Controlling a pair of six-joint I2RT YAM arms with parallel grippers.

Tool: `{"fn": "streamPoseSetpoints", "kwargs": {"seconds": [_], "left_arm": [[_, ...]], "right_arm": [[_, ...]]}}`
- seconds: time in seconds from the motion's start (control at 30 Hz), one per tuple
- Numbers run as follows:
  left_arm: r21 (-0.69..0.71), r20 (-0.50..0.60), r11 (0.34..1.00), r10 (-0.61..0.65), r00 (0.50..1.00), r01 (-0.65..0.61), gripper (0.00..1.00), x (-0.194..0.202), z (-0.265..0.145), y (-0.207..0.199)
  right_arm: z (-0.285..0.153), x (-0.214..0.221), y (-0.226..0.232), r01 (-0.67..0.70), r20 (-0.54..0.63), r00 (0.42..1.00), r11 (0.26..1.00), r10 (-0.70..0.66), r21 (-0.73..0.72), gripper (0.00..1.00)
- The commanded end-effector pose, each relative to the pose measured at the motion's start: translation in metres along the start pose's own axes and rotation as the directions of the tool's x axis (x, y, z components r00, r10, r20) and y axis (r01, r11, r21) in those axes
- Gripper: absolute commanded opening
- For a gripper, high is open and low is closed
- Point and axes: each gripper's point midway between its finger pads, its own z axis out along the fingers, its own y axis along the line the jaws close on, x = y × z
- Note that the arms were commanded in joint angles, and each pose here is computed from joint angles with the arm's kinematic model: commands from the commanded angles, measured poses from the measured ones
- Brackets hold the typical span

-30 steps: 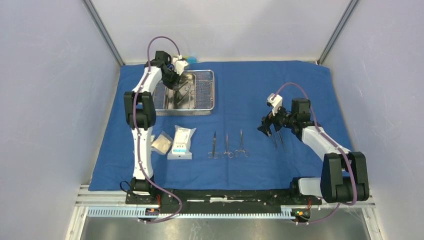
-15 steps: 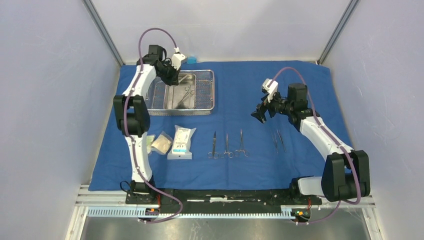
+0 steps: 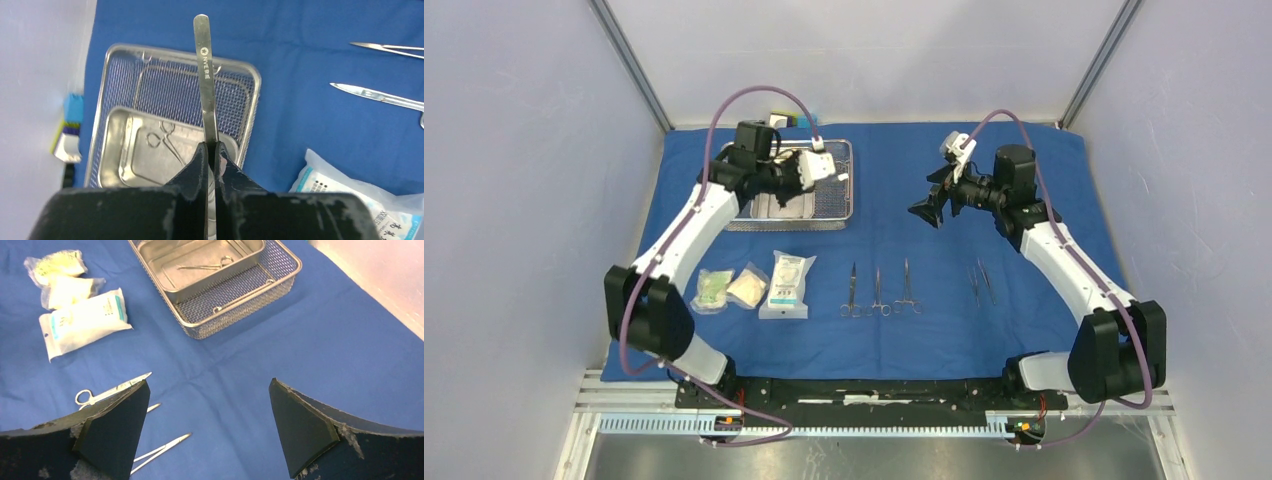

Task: Open and lay out the surgical kit
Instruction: Place the medical item in the surgical kit.

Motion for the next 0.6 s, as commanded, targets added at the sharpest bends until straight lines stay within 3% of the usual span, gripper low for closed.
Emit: {"fn": "streamPoseSetpoints", "kwargs": {"seconds": [0.0,0.23,0.57], "left_arm": [[-0.056,0.043,0.962,0.271,0.962,-0.269,0.02,-0.037,-0.018,-0.018],[0.012,-0.064,0.913,0.409,0.91,-0.409,0.02,-0.039,-0.03,-0.076],[0.133,-0.127,0.829,0.559,0.82,-0.544,0.02,-0.031,-0.053,-0.116]], "right_arm": [[0.0,-0.026,0.02,-0.005,0.041,0.999,0.997,0.008,-0.081,0.98],[0.006,-0.013,0.055,-0.031,0.024,0.999,0.98,0.037,-0.197,0.98],[0.03,-0.005,0.099,-0.116,-0.015,0.993,0.915,0.12,-0.387,0.99]]}}
